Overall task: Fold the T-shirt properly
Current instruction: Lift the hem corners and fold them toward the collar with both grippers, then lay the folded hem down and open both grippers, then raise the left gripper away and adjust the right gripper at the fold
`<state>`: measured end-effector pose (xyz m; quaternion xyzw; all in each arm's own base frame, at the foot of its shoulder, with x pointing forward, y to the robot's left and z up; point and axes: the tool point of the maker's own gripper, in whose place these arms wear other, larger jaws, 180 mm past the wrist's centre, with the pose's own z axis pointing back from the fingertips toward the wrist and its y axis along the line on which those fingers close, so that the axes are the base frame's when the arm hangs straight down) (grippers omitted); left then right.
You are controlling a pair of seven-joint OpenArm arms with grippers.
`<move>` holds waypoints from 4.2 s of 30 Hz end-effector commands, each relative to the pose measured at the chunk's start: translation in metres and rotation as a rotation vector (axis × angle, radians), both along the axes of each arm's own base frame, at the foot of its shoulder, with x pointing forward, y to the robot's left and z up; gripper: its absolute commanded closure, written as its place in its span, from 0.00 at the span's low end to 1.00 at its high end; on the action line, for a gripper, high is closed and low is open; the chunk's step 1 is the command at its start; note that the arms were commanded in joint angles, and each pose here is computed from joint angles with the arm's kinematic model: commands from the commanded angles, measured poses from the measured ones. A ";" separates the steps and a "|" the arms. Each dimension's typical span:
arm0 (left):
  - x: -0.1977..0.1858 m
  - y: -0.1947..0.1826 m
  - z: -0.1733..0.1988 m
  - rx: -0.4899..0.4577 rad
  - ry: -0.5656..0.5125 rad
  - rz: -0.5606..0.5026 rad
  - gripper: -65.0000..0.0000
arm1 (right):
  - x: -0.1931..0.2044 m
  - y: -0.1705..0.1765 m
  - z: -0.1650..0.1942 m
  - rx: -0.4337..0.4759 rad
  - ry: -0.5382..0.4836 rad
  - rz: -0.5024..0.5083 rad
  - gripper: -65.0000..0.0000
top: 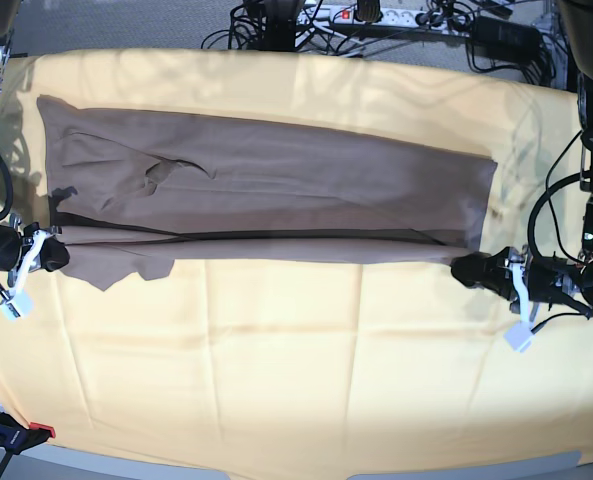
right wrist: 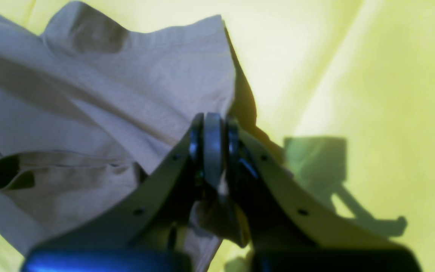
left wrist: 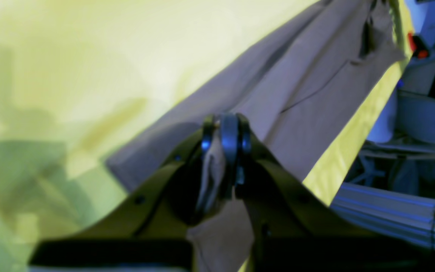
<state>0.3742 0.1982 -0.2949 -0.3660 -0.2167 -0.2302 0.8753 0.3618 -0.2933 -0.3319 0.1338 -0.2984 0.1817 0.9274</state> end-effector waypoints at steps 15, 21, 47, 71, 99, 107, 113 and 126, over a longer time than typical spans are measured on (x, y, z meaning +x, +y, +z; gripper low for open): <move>-0.054 0.017 0.006 0.134 -0.043 -0.141 1.00 | -0.002 -0.013 0.014 -0.017 -0.002 -0.001 1.00; -0.058 0.024 0.004 0.150 -0.032 -0.134 1.00 | -0.006 -0.019 0.013 -0.030 0.009 -0.005 1.00; -0.082 0.022 -0.021 0.133 0.047 -0.135 0.45 | 0.020 0.036 -0.003 0.043 -0.085 0.017 0.38; -0.078 0.014 -0.020 0.105 0.029 -0.126 0.45 | 0.020 0.058 0.002 0.179 -0.128 0.014 1.00; -0.077 0.014 -0.020 0.103 0.026 -0.124 0.45 | -0.099 0.072 -0.012 0.084 0.160 0.276 1.00; -0.074 0.015 -0.017 0.103 0.015 -0.120 0.45 | -0.103 0.066 -0.011 0.051 0.187 0.288 0.49; -0.059 0.021 -0.001 0.093 -0.045 -0.080 0.45 | -0.102 0.085 0.039 0.165 0.094 0.387 0.49; -0.007 0.098 0.116 -0.006 -0.420 0.249 0.45 | -0.077 0.086 0.057 0.118 -0.055 0.354 0.98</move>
